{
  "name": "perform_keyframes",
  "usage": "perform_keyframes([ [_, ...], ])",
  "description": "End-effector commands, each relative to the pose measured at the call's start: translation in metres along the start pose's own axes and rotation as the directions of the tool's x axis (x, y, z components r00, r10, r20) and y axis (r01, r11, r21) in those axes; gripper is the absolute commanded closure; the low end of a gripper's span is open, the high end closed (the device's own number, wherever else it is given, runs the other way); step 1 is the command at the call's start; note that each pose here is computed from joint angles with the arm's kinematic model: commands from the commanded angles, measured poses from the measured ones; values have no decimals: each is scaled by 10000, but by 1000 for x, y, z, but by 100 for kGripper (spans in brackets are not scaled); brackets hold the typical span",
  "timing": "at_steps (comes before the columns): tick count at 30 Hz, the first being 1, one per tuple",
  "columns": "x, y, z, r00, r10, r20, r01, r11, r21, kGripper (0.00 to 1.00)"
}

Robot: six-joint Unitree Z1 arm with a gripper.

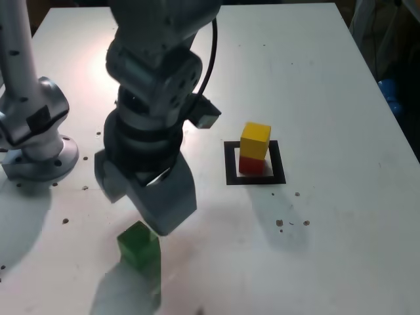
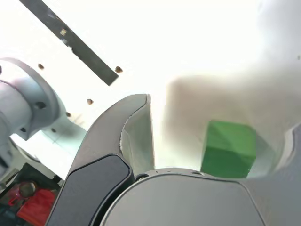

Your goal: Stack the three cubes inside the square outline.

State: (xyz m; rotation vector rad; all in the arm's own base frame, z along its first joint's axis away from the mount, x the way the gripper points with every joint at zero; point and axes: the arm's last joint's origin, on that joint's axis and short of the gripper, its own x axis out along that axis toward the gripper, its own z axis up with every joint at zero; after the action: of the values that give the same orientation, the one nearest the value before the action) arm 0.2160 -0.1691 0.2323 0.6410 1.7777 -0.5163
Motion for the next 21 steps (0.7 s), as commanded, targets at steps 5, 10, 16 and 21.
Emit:
perform_keyframes([
  [5, 6, -7, 9, 9999, -148, -88, 149, 9998, 158, 9],
  [10, 8, -11, 14, 9998, -169, -44, 170, 9996, 233, 12],
  [16, 11, -14, 21, 9997, -250, -16, 250, 9993, 288, 21],
  [21, 11, -18, 27, 9996, -286, 5, 285, 9989, 364, 34],
])
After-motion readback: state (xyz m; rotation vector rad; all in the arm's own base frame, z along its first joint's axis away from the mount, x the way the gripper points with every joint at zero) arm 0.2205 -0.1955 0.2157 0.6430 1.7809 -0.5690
